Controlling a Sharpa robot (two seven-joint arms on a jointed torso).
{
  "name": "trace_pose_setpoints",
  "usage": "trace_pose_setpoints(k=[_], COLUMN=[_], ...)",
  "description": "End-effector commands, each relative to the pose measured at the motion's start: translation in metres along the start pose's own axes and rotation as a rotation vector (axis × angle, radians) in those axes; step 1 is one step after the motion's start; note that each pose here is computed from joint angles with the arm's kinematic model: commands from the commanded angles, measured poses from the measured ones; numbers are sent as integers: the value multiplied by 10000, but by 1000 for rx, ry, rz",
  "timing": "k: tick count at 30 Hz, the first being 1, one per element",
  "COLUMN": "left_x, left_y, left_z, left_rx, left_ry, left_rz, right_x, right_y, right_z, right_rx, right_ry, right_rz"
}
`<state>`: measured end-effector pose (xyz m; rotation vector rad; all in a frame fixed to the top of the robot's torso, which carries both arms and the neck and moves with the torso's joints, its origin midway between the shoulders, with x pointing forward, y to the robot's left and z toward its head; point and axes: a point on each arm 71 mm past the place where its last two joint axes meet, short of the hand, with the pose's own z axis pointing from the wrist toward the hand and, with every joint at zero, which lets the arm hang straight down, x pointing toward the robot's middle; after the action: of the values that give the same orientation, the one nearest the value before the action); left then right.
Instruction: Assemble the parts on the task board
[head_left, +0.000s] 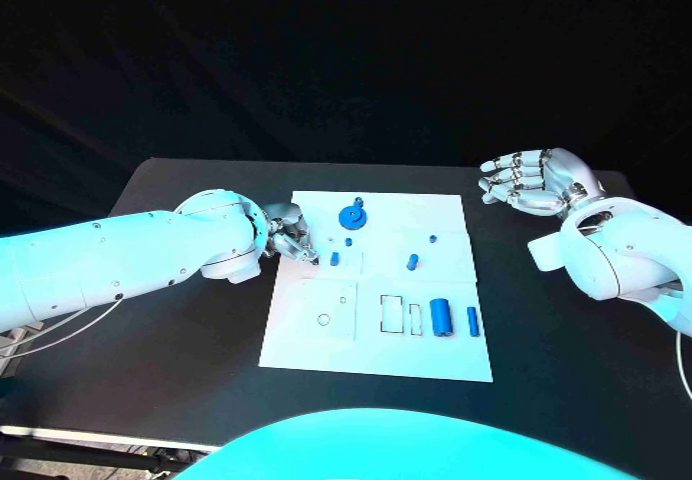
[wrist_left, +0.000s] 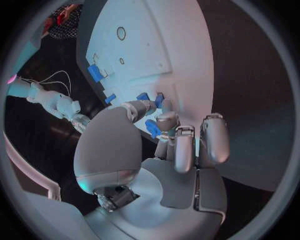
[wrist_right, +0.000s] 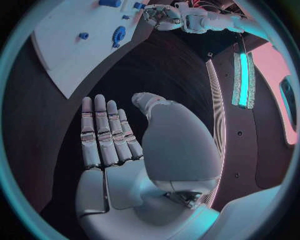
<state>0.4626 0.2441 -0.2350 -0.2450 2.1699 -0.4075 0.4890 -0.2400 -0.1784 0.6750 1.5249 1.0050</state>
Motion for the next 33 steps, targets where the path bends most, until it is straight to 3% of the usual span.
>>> trace_pose_setpoints(k=[1,14,23,33], left_x=[43,-31,-143,-173], left_y=[1,-12,-46,-70], left_z=[11,33,69,123], left_rx=[5,16,17,3], left_ry=[32,47,120,218], left_rz=[-8,-42,-30,-1], right_x=[9,11,20,26], right_y=[5,-3,-7,-18], right_z=[0,0,4,3], right_rx=[-9,-7,-6,-3], right_ry=[11,10,12,13], right_rz=[2,3,4,5])
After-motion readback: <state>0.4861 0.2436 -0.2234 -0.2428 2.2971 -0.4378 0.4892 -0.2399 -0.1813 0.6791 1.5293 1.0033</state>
